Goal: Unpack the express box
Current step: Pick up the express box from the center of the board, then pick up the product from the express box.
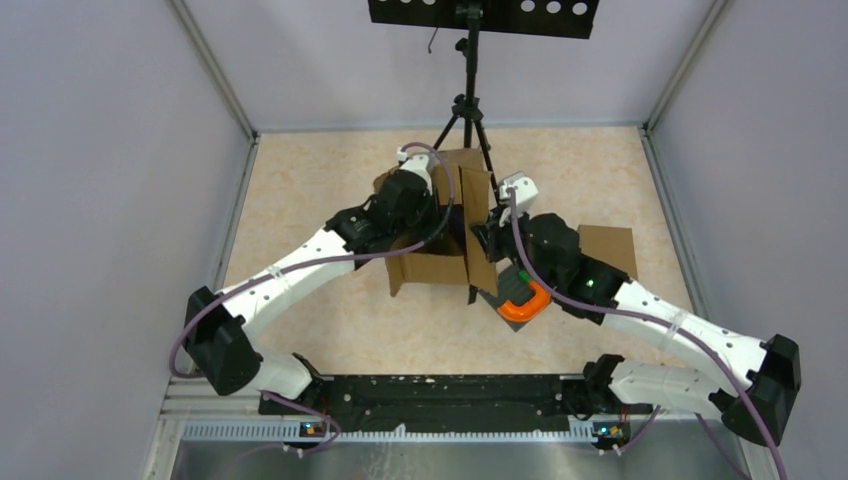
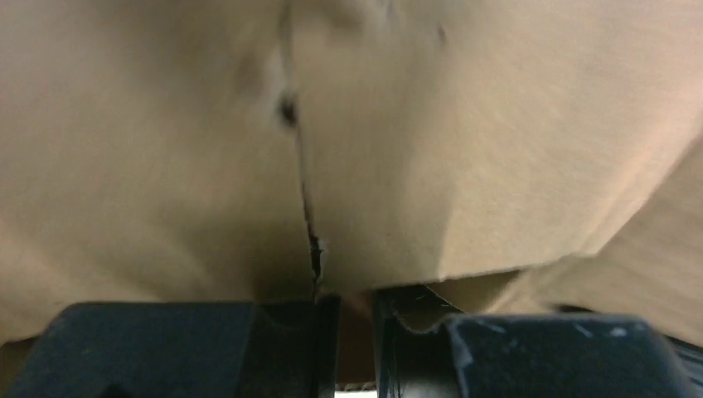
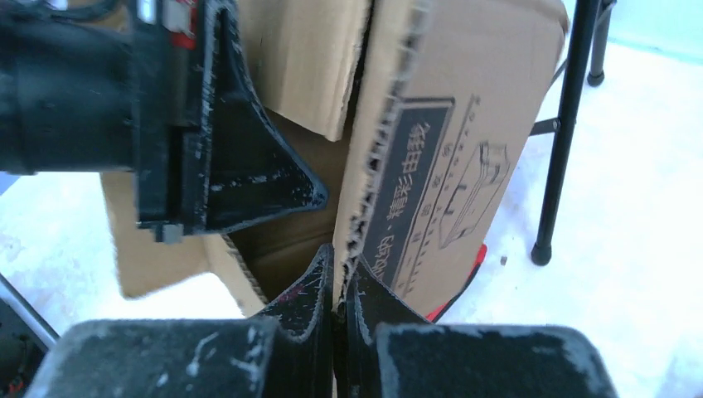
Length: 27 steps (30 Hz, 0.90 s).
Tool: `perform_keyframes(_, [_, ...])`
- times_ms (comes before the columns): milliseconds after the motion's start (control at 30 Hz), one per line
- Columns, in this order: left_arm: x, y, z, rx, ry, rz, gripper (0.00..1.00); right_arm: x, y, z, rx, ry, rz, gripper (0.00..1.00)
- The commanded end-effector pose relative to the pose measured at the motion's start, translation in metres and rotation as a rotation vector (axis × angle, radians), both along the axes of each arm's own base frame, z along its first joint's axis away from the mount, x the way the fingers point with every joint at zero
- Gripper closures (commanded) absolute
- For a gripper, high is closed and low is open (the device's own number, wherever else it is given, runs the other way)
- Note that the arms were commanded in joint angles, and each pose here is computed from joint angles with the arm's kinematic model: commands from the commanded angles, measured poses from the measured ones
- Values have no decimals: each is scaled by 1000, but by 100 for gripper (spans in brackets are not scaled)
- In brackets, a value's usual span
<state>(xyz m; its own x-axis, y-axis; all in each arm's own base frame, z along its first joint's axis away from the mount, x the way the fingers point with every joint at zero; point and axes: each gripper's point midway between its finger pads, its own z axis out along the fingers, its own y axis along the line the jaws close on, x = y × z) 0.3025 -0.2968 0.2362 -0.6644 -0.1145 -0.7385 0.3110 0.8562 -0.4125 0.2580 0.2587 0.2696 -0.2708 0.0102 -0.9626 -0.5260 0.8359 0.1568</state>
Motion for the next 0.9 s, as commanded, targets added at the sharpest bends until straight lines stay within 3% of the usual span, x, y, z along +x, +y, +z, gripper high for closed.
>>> perform_keyframes(0, [-1,1,-10,-52,12,25,76,-10,7,43,105,-197,104,100])
perform_keyframes(233, [5,23,-53,-41,29,181,50,-24,9,5,172,-112,132,100])
perform_keyframes(300, [9,19,-58,-76,28,202,38,-28,16,-2,222,-63,149,100])
perform_keyframes(500, [25,1,-78,-161,56,253,17,-38,22,-15,345,46,151,100])
perform_keyframes(667, [42,-10,-98,-195,69,304,16,-51,22,-12,427,120,173,100])
perform_keyframes(867, [43,-20,-143,-177,172,356,25,-60,12,-15,461,177,153,100])
